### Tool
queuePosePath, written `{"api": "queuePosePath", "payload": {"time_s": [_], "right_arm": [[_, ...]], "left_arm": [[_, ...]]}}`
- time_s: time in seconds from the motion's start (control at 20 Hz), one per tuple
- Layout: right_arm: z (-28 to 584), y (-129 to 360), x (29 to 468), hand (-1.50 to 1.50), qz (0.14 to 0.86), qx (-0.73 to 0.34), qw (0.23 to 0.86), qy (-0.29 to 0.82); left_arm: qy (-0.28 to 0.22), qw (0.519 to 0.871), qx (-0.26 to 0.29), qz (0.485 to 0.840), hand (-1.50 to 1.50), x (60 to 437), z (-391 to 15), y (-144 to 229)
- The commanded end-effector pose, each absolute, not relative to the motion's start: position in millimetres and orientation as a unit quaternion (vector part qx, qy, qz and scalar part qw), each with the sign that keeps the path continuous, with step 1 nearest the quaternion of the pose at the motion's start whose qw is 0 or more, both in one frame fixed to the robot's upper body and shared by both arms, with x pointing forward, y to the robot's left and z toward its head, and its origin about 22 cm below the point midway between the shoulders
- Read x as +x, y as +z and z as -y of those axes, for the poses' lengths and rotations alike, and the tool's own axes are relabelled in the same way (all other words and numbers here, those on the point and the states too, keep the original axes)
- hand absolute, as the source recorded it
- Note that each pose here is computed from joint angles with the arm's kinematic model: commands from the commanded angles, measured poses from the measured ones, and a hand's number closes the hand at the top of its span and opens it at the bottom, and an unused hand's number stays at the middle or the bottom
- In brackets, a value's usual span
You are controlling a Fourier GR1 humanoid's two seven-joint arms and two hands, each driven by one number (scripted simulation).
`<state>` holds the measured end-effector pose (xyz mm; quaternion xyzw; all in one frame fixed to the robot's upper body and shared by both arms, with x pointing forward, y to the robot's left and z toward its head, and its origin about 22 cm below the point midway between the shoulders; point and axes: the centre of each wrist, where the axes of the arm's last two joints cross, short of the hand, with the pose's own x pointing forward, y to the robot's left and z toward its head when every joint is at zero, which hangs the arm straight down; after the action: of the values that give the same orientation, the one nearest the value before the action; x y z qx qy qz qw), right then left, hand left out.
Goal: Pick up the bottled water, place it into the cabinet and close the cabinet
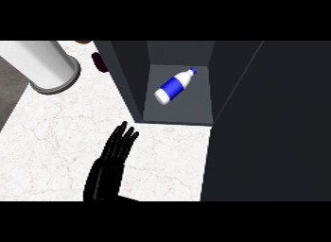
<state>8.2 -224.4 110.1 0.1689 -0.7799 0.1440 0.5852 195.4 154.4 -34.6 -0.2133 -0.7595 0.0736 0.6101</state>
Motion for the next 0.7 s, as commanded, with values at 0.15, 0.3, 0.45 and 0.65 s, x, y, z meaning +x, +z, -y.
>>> {"api": "queuePosePath", "payload": {"time_s": [0.15,0.3,0.45,0.65], "right_arm": [[225,146,22,1.5,0.758,0.215,0.518,0.334],[222,155,28,1.5,0.767,0.22,0.495,0.345],[217,166,25,1.5,0.767,0.24,0.491,0.336],[208,164,27,1.5,0.765,0.25,0.509,0.305]], "left_arm": [[0.057,0.593,-0.223,0.771,-1.5,163,-209,-22],[0.052,0.594,-0.209,0.775,-1.5,144,-234,-25],[0.057,0.584,-0.186,0.788,-1.5,140,-265,-17],[0.049,0.583,-0.193,0.788,-1.5,125,-290,-11]]}}
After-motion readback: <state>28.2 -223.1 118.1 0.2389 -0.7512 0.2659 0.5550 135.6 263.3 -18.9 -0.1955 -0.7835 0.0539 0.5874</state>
